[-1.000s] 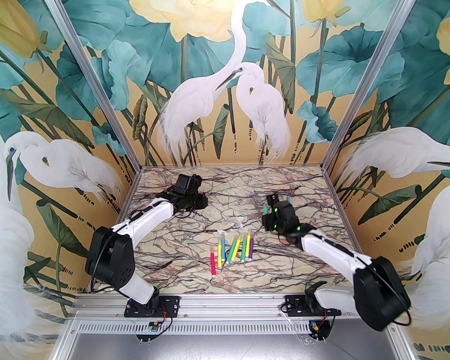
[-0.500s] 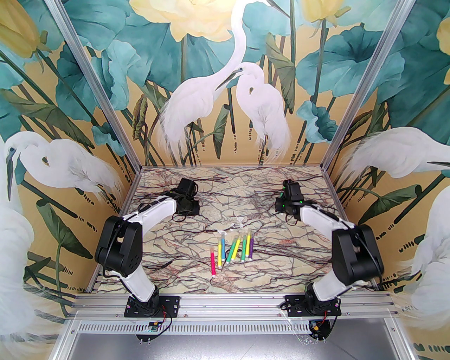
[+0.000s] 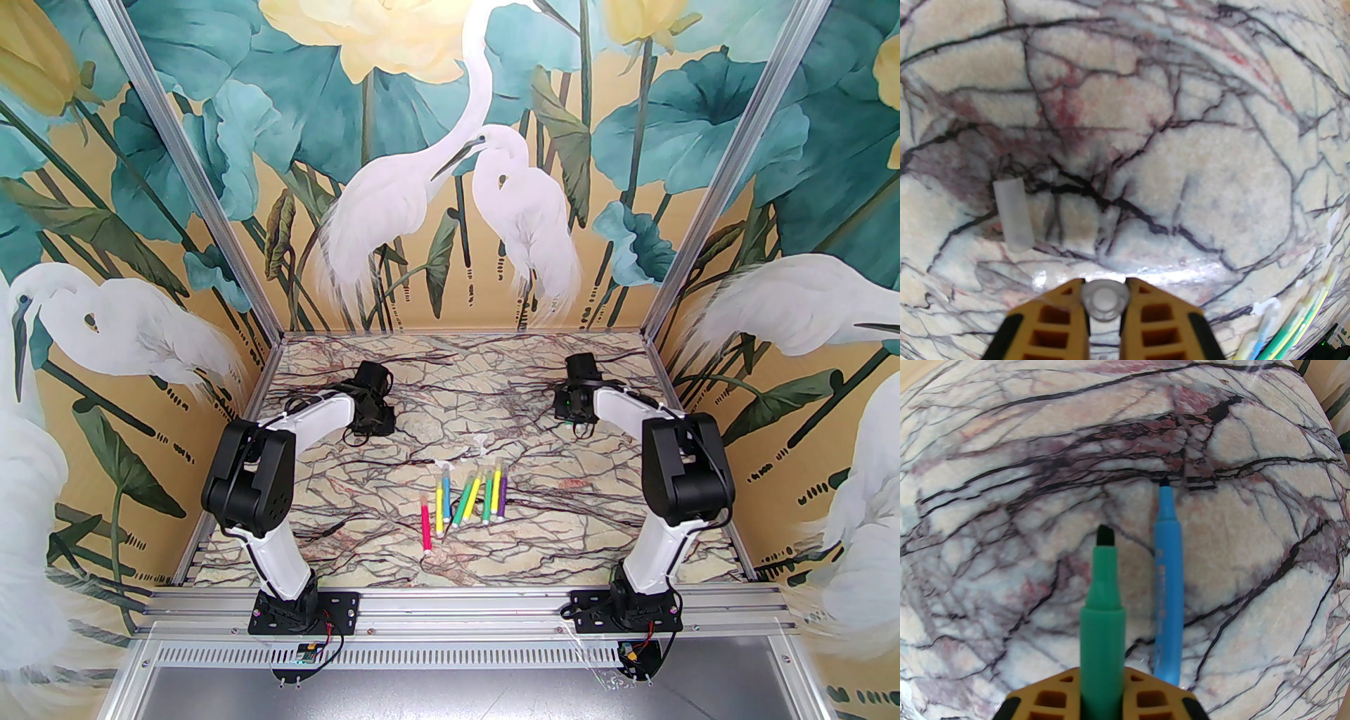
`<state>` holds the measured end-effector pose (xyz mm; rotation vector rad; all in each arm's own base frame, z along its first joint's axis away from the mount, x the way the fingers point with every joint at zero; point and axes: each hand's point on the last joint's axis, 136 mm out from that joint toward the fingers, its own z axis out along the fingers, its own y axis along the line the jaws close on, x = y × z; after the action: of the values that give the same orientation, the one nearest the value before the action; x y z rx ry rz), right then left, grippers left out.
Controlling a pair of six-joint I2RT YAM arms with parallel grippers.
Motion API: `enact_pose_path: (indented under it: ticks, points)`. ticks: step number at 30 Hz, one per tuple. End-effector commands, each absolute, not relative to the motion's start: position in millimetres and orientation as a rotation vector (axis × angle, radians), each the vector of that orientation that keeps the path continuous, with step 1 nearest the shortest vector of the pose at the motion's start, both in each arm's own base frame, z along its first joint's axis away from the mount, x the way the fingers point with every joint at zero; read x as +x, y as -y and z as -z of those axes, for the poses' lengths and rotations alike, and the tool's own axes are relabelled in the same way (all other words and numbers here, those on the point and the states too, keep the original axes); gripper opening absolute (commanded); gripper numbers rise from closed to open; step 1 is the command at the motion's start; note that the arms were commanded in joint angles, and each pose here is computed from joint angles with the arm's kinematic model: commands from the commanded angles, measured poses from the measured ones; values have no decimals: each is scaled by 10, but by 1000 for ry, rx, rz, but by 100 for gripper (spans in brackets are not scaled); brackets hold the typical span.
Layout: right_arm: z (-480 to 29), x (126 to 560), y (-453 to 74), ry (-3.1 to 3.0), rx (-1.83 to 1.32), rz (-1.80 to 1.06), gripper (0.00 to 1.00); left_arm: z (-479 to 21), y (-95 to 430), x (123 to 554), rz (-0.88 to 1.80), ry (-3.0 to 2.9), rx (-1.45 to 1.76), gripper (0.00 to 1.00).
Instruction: Open the pen caps
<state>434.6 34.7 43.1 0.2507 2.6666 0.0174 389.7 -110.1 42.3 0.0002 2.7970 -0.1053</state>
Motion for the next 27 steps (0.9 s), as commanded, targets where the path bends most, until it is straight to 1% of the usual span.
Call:
enact_pose_path:
  ticks: [1, 5, 12, 22, 27]
  points:
    - [-371, 4354, -277, -2713, 256, 7, 10, -344, 1105, 3925, 119, -2810, 16, 3]
    - [-336, 4425, -269, -2731, 256, -2, 12, -332, 1098, 3924, 116, -2810, 17, 5]
    - [-262, 4468, -261, -2766, 265, -14, 14, -298, 1094, 3923, 115, -2817, 23, 6]
    - [-203, 4474, -267, -2792, 275, -24, 24, -236, 1083, 3984, 113, -2827, 17, 7]
    - [-184, 4471, -240, -2797, 291, -19, 25, -234, 1051, 3988, 105, -2828, 15, 7]
